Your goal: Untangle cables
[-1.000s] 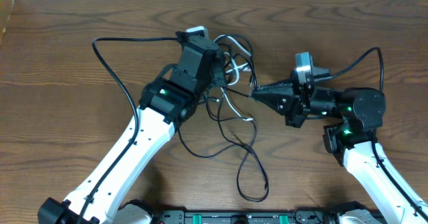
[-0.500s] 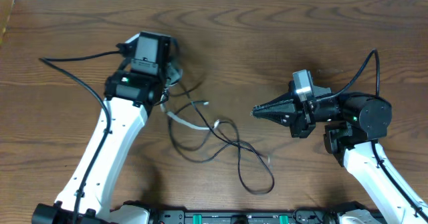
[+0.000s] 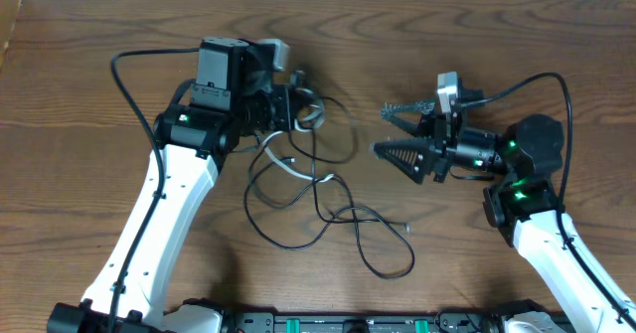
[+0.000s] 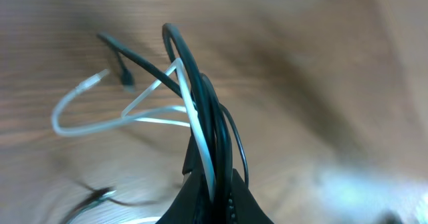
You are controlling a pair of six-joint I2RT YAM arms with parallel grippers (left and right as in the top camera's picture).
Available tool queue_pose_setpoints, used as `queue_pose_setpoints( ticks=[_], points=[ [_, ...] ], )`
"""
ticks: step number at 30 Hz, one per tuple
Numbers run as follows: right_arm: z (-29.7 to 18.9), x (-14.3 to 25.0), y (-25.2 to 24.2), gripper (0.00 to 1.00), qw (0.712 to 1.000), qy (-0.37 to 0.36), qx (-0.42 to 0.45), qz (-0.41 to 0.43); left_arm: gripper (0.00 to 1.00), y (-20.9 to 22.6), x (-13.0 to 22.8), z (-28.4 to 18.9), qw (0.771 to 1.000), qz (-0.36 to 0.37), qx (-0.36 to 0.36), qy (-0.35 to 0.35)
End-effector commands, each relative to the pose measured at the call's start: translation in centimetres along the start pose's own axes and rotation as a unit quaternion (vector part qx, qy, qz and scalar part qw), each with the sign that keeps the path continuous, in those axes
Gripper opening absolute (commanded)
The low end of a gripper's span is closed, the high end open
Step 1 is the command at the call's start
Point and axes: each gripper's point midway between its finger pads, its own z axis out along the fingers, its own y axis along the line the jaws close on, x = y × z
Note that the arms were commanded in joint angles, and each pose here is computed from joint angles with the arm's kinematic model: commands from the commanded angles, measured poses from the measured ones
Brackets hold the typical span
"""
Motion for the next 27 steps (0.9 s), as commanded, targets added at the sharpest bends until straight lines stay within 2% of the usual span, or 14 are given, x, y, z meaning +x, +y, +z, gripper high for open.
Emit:
queue_pose_setpoints(
  ticks=[1, 8, 15, 24, 27],
  points=[
    [-0.3, -1.1, -2.4, 0.83, 0.997, -0.033, 0.069, -0.015, 0.07, -5.0, 0.9, -0.5, 0.988, 0.086, 0.127, 0.018],
    [-1.2, 0.3, -6.3, 0.84, 0.986, -0.030, 0.165, 0.023, 0.07, -8.6, 1.5, 0.3, 0.977, 0.140, 0.163, 0.016],
    [-1.5, 1.5, -7.4, 0.83, 0.982, -0.009, 0.190, 0.011, 0.08, -12.5, 1.2, 0.6, 0.960, 0.195, 0.201, -0.011],
    [-2.2, 2.1, -8.9, 0.57, 0.972, -0.008, 0.233, 0.031, 0.07, -15.0, 2.3, 0.9, 0.945, 0.238, 0.226, -0.011],
    [-2.3, 2.0, -9.0, 0.32, 0.971, -0.010, 0.237, 0.031, 0.07, -15.2, 2.4, 0.9, 0.944, 0.239, 0.227, -0.010]
  ],
)
